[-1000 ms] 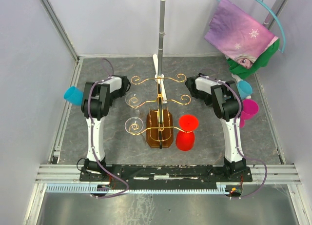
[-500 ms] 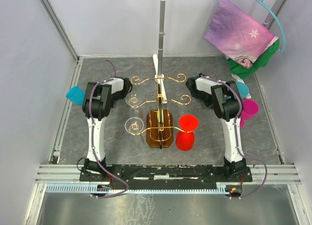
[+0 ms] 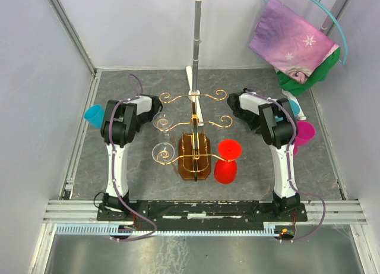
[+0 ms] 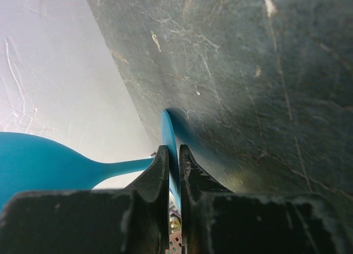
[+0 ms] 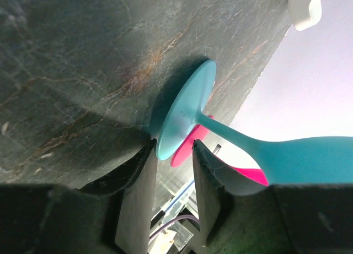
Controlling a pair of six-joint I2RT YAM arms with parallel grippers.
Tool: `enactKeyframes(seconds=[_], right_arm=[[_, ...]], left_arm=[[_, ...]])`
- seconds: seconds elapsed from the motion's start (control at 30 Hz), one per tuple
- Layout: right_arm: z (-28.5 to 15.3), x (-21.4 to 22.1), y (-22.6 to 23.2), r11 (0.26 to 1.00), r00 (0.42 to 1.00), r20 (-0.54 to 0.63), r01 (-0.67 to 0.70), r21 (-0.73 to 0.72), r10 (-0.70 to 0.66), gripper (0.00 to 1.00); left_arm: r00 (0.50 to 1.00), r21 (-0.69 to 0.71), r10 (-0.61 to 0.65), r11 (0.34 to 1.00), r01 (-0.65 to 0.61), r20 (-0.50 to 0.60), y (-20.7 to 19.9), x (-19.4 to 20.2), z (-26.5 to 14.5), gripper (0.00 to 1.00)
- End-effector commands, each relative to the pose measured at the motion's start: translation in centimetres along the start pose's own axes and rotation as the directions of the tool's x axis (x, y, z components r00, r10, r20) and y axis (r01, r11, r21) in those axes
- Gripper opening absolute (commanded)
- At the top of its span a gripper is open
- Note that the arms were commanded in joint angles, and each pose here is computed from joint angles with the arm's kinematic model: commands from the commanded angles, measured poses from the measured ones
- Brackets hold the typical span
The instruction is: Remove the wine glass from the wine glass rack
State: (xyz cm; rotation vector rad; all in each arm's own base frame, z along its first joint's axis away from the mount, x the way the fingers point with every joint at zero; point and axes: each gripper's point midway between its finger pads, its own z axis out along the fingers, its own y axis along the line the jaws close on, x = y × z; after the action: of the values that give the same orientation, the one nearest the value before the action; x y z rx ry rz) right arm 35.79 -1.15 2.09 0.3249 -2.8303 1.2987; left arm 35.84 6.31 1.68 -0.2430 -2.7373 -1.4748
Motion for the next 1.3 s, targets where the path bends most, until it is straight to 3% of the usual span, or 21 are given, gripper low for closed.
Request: enactKeyframes(seconds=[0.0, 0.3, 0.63, 1.27], right_arm=[[-0.6, -0.3, 3.3, 0.983, 0.997, 0.006, -0.074, -0.17, 0.076, 0.43], [-1.7, -0.5, 3.7, 0.969, 0.996, 0.016, -0.081, -0.234, 0.088, 0.43], [-2.6, -0.6, 4.3, 0.952, 0.996, 0.018, -0.073, -0.296, 0.082, 0.44], [-3.0, -0.5, 5.0, 0.941, 0.997, 0.009, -0.073, -0.33, 0.08, 0.5]], left_arm=[[0.987, 0.385, -0.161, 0.91, 0.153, -0.014, -9.2, -1.5, -1.3, 0.11], [0.986, 0.494, -0.164, 0.858, 0.139, 0.007, -10.5, -1.9, -3.2, 0.1], [0.984, 0.509, -0.178, 0.848, 0.146, 0.015, -10.4, -1.7, -3.6, 0.34], [0.99, 0.497, -0.138, 0.861, 0.108, 0.024, -10.6, -1.1, -3.6, 0.67]])
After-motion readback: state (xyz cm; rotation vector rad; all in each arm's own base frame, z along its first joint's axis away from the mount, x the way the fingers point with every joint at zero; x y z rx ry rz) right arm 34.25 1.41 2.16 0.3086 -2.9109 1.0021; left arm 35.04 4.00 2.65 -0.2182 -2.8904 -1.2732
